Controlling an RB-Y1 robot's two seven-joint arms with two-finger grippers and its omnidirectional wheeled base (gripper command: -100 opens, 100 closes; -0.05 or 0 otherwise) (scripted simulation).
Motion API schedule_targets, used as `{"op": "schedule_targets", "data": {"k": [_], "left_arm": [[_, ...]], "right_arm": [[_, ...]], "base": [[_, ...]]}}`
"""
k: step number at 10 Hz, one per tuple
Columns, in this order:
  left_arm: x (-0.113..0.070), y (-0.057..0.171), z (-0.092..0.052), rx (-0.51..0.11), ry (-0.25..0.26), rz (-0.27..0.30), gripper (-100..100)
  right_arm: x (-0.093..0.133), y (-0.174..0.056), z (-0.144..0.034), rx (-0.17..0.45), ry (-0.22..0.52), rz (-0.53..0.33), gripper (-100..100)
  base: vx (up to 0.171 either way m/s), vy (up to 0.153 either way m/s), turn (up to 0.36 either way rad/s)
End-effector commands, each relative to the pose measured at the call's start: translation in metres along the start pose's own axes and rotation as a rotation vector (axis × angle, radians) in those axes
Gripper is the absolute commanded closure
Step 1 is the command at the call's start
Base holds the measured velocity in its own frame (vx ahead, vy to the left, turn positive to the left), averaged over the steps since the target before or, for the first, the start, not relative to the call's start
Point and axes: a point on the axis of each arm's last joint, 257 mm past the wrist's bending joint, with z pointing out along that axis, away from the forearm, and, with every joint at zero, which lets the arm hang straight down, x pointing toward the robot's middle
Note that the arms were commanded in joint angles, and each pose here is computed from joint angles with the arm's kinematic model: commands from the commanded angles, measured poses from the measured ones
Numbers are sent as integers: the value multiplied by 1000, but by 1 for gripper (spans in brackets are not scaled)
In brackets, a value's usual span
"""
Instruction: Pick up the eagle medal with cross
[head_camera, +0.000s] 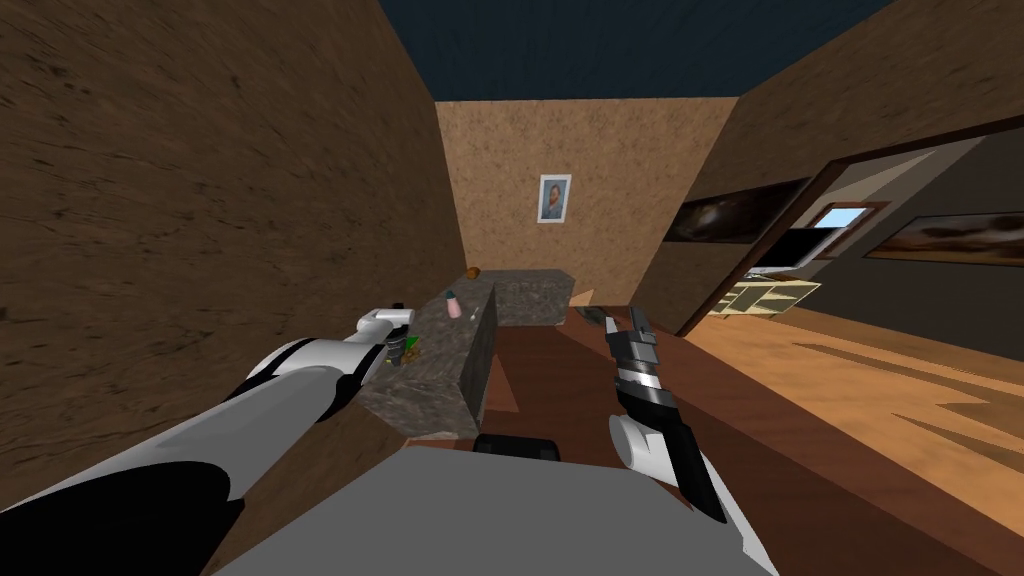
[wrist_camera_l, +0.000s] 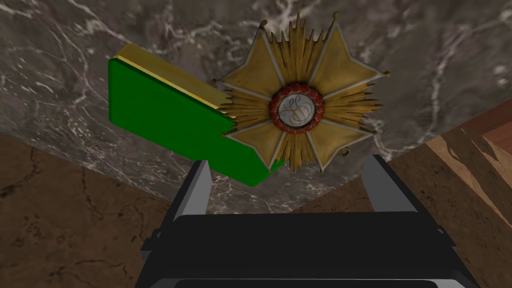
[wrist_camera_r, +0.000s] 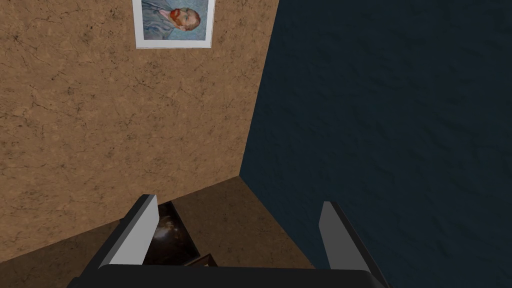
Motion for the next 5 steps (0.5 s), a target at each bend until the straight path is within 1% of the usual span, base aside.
{"op": "schedule_targets", "data": {"k": [1, 2, 3, 4, 5], "left_arm": [[3, 4, 4, -7, -6, -31, -100], [4, 6, 6, -10, -8, -41, -100], [4, 6, 6, -10, -8, -41, -100], [4, 6, 6, -10, -8, -41, -100], [6, 9, 9, -15, -12, -61, -100]], "right_arm": [[0, 0, 0, 0, 0, 0, 0], [0, 0, 0, 0, 0, 0, 0], [0, 0, 0, 0, 0, 0, 0], [0, 0, 0, 0, 0, 0, 0], [0, 0, 0, 0, 0, 0, 0]], "base": [[-105, 136, -180], [-93, 123, -119], [-58, 63, -31], [-25, 3, 11], [-47, 24, -121]]}}
